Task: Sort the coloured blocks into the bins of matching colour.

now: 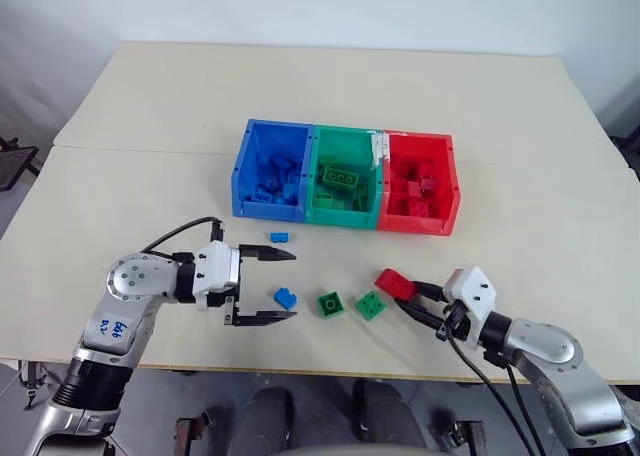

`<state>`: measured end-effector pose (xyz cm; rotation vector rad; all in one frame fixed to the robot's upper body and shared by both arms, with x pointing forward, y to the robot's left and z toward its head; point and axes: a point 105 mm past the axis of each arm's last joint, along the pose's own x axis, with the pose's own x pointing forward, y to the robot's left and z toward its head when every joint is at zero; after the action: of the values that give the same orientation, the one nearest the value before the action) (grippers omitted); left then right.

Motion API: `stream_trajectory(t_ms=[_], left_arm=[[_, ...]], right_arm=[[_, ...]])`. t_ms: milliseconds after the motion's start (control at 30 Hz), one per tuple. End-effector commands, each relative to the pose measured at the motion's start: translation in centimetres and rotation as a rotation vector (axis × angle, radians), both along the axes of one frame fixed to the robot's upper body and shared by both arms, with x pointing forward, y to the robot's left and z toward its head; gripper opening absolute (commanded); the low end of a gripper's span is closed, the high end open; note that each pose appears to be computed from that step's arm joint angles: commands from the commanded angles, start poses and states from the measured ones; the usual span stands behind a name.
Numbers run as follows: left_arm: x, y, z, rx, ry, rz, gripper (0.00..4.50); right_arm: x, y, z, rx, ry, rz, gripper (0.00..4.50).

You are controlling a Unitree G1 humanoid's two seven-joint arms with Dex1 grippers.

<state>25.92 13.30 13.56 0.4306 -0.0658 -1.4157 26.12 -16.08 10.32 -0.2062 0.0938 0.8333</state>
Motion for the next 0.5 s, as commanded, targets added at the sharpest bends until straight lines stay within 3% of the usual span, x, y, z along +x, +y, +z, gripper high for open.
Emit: stream_trajectory(t_ms=[33,200,333,500], left_arm=[[0.4,1.6,0.4,-0.012,-0.017,0.1,4.5],[0.6,3.7,0.7,-0.047,-0.024,0.252,4.5],[0.6,4.0,1.0,-0.064,-0.037,0.307,4.5],[0.6,3.7,1.7,-0.085,-0.071,0.333,4.5]], right_arm=[[2.1,-0.8,4.4,0.1,-0.168,-0.052,1.44],[7.5,-2.6,8.4,0.122,-0.307,-0.223,1.44],[10.4,-2.9,9.0,0.088,-0.305,-0.27,1.44],[11.9,-2.2,9.1,0.061,-0.3,-0.234,3.15]])
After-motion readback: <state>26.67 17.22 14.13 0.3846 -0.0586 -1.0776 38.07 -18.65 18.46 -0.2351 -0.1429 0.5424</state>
